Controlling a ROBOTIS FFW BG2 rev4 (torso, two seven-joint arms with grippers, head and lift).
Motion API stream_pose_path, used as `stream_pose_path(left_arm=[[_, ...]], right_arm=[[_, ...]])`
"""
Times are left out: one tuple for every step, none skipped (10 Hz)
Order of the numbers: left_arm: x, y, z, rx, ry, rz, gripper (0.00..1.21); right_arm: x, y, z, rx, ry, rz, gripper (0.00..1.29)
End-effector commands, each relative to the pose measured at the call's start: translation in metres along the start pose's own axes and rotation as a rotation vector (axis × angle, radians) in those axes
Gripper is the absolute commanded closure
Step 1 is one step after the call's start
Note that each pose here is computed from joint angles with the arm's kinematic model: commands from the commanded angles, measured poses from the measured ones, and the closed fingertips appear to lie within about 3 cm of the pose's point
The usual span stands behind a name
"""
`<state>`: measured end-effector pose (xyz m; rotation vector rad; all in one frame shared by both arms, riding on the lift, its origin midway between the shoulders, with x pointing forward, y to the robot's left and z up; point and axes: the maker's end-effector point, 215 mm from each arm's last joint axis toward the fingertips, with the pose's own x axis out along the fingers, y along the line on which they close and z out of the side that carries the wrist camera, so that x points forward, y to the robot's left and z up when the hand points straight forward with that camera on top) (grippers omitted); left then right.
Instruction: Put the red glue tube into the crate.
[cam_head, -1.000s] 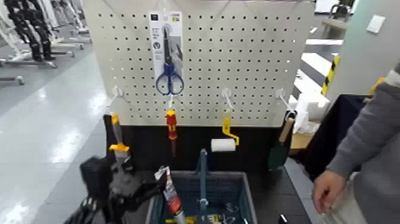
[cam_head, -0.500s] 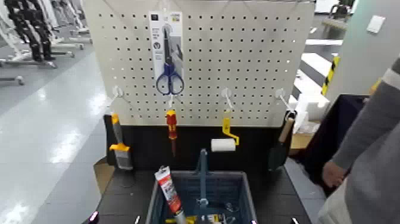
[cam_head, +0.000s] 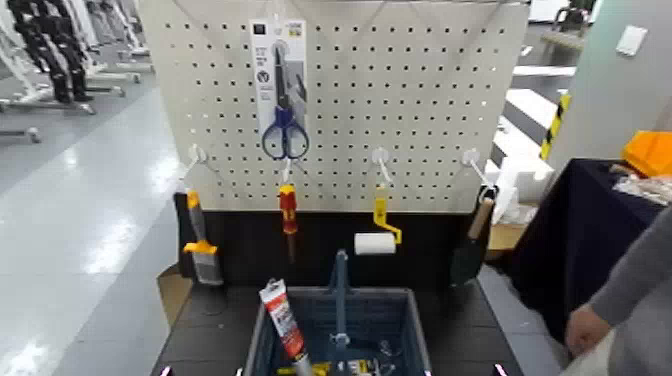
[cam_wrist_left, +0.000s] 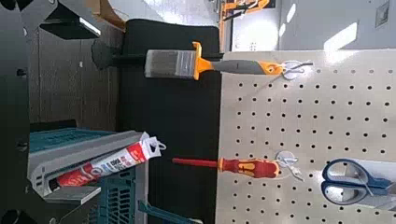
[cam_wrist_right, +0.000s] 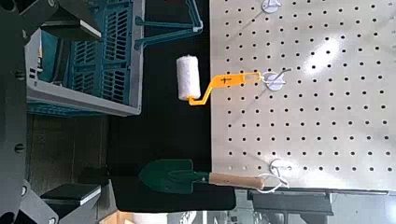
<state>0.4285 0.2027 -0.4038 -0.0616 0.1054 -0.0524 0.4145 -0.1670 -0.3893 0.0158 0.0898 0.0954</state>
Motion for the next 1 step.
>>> stream_pose_path(left_arm=[[0.0012, -0.0068, 0.0025, -0.013, -0.004, -0.002, 0.13]], right_arm=[[-0.0013, -0.0020, 0.0023, -0.025, 0.005, -0.023, 0.15]])
